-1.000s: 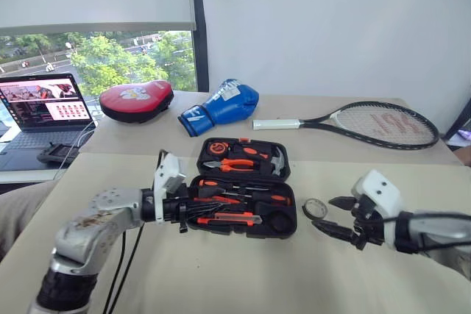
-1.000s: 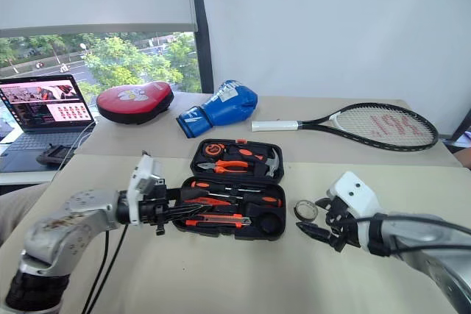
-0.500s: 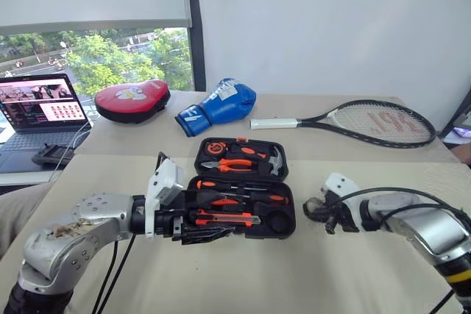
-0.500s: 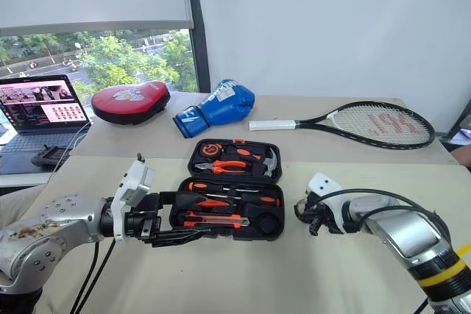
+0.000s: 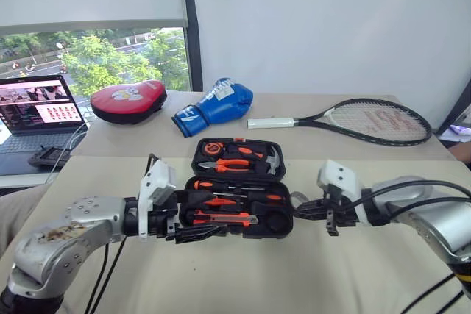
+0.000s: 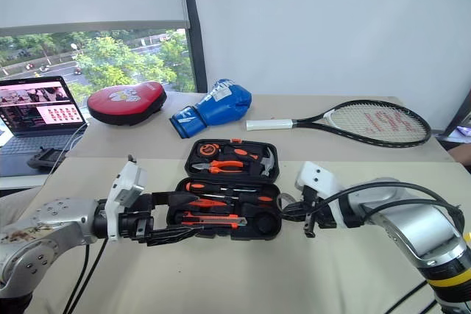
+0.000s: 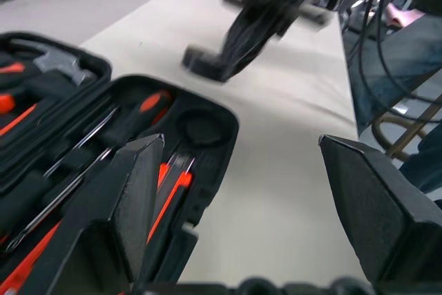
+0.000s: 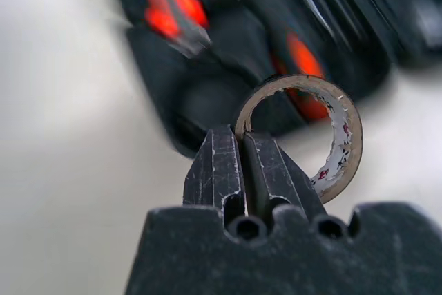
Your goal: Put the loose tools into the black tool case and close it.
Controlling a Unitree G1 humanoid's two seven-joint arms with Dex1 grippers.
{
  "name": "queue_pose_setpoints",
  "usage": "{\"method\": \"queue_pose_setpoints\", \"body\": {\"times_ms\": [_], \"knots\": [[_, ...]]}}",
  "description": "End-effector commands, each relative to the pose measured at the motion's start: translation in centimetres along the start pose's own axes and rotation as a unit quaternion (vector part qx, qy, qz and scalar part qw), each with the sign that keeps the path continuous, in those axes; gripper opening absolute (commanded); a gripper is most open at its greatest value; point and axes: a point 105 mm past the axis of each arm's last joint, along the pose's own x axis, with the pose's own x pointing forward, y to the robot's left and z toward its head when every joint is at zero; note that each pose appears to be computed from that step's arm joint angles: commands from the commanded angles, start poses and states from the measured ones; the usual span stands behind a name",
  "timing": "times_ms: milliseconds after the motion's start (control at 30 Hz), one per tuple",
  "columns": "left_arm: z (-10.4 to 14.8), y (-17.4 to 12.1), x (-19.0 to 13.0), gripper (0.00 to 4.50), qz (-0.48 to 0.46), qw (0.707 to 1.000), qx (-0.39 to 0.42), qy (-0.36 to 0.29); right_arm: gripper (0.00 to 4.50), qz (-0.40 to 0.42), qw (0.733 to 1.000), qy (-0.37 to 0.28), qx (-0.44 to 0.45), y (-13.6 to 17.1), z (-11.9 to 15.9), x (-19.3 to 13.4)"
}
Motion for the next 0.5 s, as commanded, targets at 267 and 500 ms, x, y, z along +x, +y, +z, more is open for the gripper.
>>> {"method": "queue_pose_setpoints", "body": {"times_ms": [267,500], "knots": [[0.9,-0.6,-0.3,3.85,0.005,0.999,0.039,0.002,0.03,0.074,0.987,0.135,-0.046,1.7,-3.8,4.7],[0.9,-0.7,-0.1,3.85,0.021,0.999,0.041,-0.001,0.03,0.089,0.981,0.163,-0.057,1.4,-4.8,4.3]]}}
